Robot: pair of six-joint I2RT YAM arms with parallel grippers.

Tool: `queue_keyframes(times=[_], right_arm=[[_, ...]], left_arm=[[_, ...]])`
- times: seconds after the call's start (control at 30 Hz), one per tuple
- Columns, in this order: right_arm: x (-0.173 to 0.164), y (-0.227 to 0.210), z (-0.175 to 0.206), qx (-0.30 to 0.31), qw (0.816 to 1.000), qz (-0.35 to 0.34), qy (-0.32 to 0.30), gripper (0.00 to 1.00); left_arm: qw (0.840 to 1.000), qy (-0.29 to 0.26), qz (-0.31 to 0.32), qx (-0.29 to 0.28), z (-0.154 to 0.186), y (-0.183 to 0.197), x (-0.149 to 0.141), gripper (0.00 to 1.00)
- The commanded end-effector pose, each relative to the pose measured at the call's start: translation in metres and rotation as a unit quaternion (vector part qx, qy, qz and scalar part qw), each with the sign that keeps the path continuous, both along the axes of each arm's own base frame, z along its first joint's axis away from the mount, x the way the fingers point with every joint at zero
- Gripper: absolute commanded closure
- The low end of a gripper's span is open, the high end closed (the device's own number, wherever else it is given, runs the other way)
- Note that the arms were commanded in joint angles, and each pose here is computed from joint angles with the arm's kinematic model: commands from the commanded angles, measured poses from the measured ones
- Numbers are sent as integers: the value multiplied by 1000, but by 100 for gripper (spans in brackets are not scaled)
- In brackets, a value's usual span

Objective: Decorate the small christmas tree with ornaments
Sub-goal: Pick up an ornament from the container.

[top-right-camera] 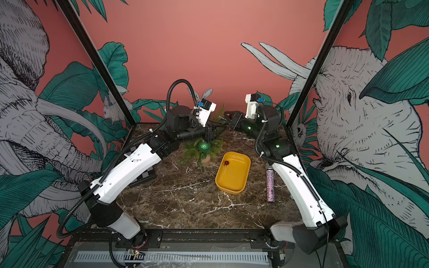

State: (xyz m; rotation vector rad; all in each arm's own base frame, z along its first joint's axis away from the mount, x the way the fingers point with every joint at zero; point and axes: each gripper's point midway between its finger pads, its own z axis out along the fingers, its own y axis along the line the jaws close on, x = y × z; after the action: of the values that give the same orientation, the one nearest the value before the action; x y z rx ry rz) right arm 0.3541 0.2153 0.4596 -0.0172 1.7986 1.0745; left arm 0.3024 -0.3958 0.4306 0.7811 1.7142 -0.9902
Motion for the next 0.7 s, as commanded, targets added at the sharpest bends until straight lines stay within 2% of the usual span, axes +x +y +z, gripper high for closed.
queue_keyframes(times=[0.0,0.13,0.23,0.43,0.67], right_arm=[[-10,-2,23,23,999,7,-33,71],[-11,-2,25,25,999,9,-36,71],[-11,-2,23,26,999,10,-36,71],[-9,-3,17,23,999,8,-31,70],[-2,-12,13,32,999,-7,-31,70]], left_arm=[[1000,-11,-9,-19,17,-5,-3,64],[1000,-9,-6,-20,16,-8,1,64],[1000,-9,-4,-22,17,-10,3,70],[1000,-16,4,-22,18,-8,5,100],[1000,-20,21,-3,10,0,7,100]])
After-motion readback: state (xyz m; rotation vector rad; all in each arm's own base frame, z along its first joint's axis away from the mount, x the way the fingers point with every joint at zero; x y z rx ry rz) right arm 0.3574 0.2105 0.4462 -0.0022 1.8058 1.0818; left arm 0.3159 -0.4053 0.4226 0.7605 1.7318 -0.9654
